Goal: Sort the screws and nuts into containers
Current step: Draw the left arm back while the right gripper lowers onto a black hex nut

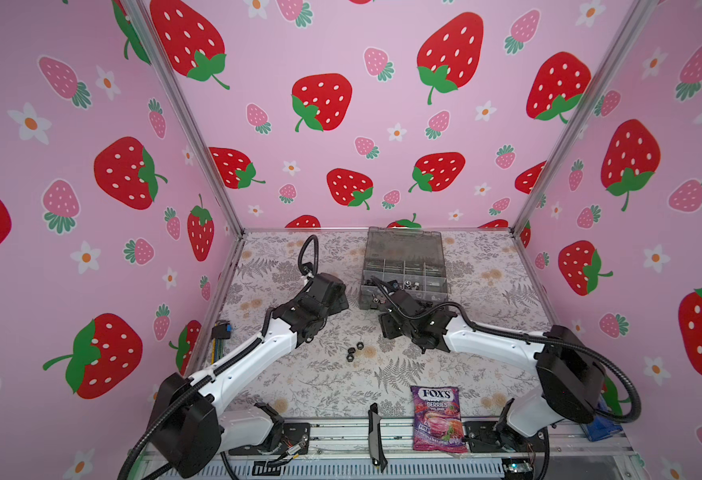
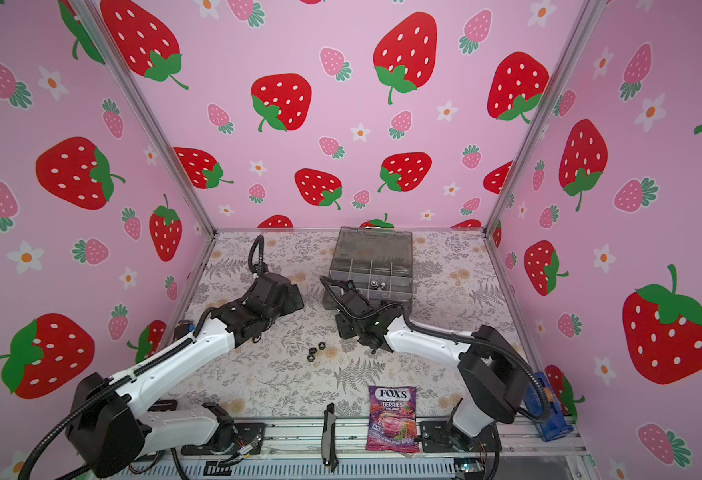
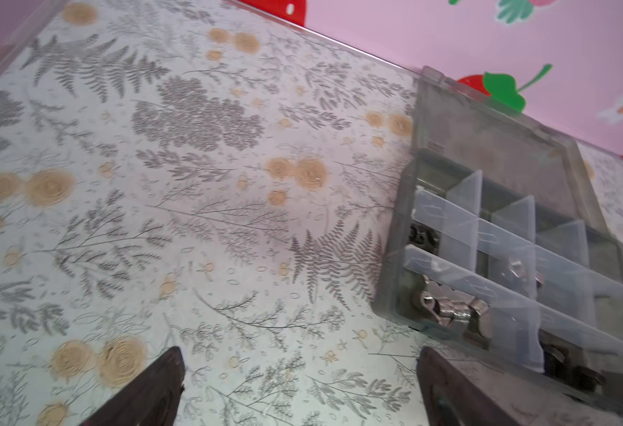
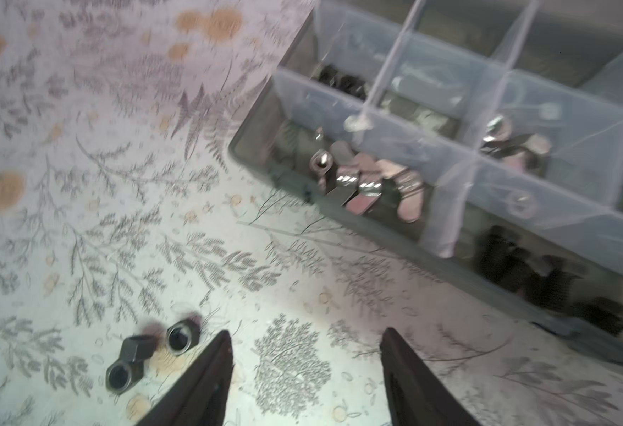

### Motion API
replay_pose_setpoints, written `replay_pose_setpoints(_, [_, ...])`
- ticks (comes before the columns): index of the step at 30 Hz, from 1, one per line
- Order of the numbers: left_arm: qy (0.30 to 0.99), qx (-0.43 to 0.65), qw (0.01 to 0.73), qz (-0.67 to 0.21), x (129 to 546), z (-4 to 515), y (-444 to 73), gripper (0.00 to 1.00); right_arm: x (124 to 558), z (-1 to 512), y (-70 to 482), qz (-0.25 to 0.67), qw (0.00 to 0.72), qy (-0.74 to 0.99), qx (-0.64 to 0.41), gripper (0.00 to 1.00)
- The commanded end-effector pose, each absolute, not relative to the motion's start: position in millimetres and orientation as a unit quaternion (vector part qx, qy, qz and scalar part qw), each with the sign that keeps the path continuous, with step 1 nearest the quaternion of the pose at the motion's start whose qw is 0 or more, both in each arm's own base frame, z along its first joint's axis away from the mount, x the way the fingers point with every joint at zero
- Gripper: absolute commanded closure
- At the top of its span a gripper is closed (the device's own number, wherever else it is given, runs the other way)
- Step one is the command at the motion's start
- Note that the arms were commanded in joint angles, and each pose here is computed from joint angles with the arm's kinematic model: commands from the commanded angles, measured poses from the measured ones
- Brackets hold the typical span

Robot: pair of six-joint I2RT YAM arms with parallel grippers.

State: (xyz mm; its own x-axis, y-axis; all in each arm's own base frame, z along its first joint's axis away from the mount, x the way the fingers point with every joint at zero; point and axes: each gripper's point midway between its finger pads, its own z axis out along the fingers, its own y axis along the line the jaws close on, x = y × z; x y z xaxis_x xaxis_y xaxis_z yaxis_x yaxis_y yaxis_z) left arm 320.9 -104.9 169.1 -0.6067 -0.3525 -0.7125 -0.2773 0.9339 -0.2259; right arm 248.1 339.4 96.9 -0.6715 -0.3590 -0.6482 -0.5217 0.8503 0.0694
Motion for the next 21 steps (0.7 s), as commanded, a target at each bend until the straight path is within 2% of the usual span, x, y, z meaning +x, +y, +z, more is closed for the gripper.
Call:
replay_pose_setpoints(1, [0.874, -0.247, 0.416, -0.033, 306, 165, -70, 0.01, 228, 82, 359, 0.13, 0.282, 0.908, -0.28, 0.41])
replay_pose_setpoints(8, [0.861, -0.301, 0.409, -0.03, 283, 148, -32, 0.01, 206, 59, 385, 0.124, 0.242, 0.903, -0.333, 0.45])
replay_pose_setpoints(21, [0.863, -0.316, 0.393, -0.026, 277, 136, -22, 0.01, 196, 38, 403, 0.122, 0.208, 0.897, -0.371, 0.55])
